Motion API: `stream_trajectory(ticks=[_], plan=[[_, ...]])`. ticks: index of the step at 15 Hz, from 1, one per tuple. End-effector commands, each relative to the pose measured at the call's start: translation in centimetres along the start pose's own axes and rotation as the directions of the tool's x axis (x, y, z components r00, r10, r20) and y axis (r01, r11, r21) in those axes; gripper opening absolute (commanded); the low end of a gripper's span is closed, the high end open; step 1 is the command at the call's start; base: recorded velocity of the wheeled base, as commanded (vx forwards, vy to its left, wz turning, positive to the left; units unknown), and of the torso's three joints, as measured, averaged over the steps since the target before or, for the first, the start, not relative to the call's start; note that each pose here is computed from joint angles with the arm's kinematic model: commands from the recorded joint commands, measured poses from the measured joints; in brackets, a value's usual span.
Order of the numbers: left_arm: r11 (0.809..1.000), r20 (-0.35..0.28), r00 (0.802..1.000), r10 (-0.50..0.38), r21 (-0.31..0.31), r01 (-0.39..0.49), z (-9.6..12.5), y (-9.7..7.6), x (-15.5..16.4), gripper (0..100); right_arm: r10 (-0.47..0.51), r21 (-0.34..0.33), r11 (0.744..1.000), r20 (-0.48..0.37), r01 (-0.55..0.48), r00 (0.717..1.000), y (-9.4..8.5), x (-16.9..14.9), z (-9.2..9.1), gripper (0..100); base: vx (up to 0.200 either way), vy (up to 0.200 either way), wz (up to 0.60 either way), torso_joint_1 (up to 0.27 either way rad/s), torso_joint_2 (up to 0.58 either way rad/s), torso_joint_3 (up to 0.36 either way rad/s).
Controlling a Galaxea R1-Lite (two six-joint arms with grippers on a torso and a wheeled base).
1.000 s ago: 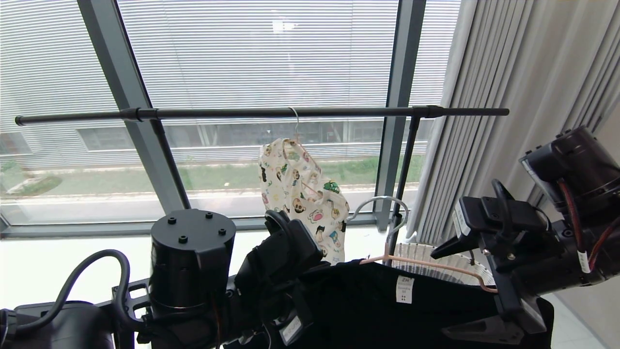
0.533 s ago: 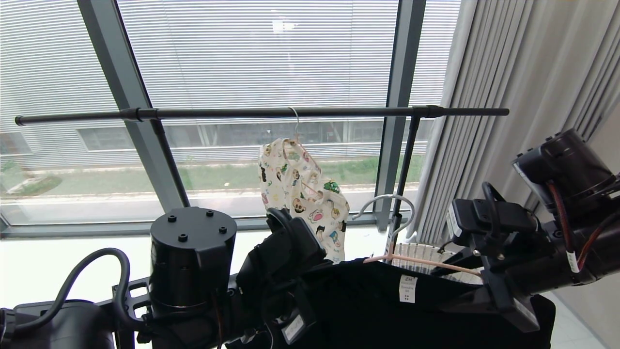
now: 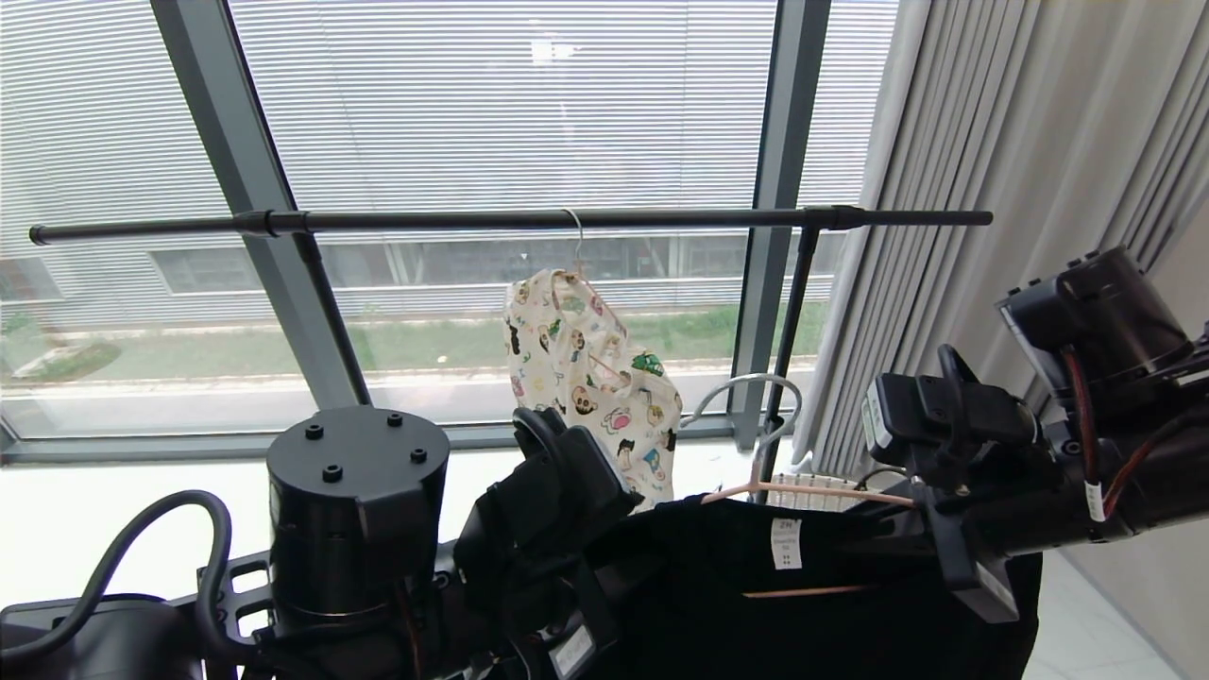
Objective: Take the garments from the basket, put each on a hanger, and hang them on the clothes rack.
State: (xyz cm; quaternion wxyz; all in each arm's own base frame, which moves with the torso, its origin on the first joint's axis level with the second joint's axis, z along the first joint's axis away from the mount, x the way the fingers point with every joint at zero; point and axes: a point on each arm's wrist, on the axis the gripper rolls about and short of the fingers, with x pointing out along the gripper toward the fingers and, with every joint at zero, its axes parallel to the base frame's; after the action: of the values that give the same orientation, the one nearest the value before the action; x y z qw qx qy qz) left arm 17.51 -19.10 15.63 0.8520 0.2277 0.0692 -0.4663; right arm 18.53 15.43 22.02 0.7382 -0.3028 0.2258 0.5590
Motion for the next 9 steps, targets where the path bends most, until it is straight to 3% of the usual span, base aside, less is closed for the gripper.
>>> stream_trajectory(ticks=[1,4,6,9], plan=[[1.0,-0.012,1.0,0.018,-0.004,-0.018,-0.2,0.2,-0.2,100,-0.015,-0.048,0.999,0.018,0.016,1.0,0.1,0.2,-0.4,0,0.0,0.0,0.0,0.0,0.0,0.0],[0.998,-0.014,0.998,0.065,-0.013,-0.065,-0.5,1.0,-0.8,100,-0.081,-0.161,0.983,0.065,0.09,0.995,-0.9,0.0,-0.9,0,0.0,0.0,0.0,0.0,0.0,0.0],[0.997,-0.033,0.997,0.072,-0.018,-0.073,-1.5,0.7,-2.3,100,-0.105,-0.149,0.982,0.061,0.113,0.993,-1.4,-0.4,-1.2,0,0.0,0.0,0.0,0.0,0.0,0.0],[0.995,-0.137,0.987,0.085,-0.04,-0.091,-5.0,0.0,-5.0,100,-0.126,-0.145,0.979,0.101,0.14,0.987,-2.0,-0.9,-1.2,0,0.0,0.0,0.0,0.0,0.0,0.0]])
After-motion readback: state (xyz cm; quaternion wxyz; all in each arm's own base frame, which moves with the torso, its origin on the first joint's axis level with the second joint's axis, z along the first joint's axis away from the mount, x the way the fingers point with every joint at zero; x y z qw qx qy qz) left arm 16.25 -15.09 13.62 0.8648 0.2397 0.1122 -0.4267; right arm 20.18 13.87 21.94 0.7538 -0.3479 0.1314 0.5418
